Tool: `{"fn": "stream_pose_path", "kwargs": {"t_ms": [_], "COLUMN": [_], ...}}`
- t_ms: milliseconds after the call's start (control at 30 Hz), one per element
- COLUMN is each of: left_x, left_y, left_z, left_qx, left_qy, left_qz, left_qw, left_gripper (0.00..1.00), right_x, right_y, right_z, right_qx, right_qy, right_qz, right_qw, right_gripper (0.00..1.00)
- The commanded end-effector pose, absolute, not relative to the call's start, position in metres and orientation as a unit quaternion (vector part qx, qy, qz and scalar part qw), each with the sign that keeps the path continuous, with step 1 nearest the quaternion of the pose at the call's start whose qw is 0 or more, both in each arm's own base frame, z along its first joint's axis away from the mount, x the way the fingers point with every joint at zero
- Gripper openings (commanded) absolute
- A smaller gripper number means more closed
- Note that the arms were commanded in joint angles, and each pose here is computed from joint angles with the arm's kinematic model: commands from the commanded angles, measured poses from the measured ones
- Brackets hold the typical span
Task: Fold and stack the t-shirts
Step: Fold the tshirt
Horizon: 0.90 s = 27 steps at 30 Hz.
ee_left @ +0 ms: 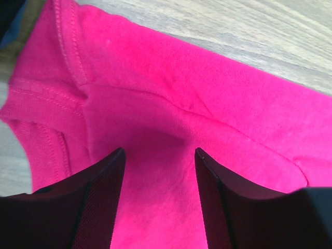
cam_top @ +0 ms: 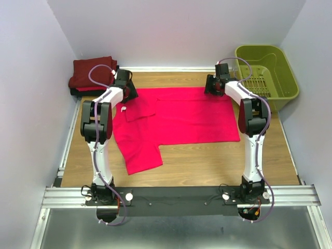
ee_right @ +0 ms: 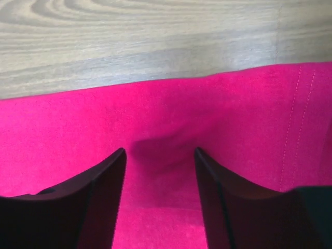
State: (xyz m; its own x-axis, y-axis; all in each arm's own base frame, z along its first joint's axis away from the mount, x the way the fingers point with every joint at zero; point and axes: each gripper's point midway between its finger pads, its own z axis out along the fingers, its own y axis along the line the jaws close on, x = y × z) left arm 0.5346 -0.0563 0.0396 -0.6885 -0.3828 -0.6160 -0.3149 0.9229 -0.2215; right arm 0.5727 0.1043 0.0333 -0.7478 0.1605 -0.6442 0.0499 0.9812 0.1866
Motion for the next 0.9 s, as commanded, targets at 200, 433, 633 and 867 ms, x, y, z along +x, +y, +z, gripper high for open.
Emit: {"fn": "stream_pose_path", "kwargs": {"t_ms": [200, 433, 633, 867], "left_x": [0.491, 0.387, 0.314, 0.278], "left_y": [-0.033, -0.011, 0.003, 0.005], "left_z": [0.155, 0.155, 0.119, 0.082], "left_qx": [-0.223, -0.255, -0.289, -0.300], "left_qy": [0.875, 0.872, 0.878, 0.887], "left_qz": [-0.037, -0.008, 0.010, 0.019], "left_qw": [0.428, 0.418, 0.382, 0.350], "left_gripper": [0.79, 0.84, 0.84, 0.82], "right_x": [0.528, 0.447, 0.382, 0.339], "right_y": [0.096, 0.076, 0.064, 0.056], "right_z": [0.087, 0.117, 0.121, 0.117], "right_qx": [0.052, 0.083, 0.092, 0.102], "right_qy": [0.940, 0.940, 0.944, 0.945], "right_qz": [0.083, 0.063, 0.054, 0.052], "right_qw": [0.328, 0.324, 0.311, 0.307], "right_gripper": [0.77, 0.82, 0.83, 0.80]}}
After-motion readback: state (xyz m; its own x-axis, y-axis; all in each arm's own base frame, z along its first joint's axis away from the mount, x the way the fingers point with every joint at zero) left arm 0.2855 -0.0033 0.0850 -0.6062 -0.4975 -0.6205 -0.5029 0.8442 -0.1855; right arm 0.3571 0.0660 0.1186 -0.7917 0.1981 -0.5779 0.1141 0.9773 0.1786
